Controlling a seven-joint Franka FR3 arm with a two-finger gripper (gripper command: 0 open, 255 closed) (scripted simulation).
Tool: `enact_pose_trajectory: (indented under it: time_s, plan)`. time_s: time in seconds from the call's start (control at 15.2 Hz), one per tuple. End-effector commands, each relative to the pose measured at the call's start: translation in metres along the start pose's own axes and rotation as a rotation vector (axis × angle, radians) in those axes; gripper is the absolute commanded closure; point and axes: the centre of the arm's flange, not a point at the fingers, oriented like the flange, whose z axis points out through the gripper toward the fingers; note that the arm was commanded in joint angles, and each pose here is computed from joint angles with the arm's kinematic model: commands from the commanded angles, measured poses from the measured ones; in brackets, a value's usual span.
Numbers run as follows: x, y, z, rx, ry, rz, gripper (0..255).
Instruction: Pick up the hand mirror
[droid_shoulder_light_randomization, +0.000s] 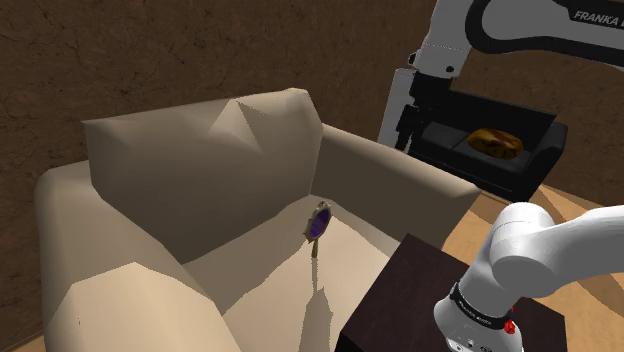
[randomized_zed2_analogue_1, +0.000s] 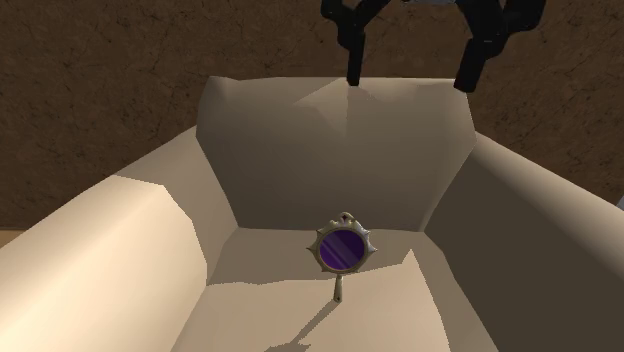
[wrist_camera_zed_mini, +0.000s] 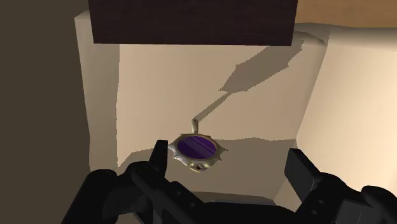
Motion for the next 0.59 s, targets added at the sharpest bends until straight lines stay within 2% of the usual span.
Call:
enact_pose_trajectory:
  time_s: [0.0, 0.53]
  plan:
    - [0.0, 0.0, 0.0, 0.0, 0.0, 0.0, 0]
    - [0.072, 0.01, 0.083, 0.056, -0.054, 0.306, 0]
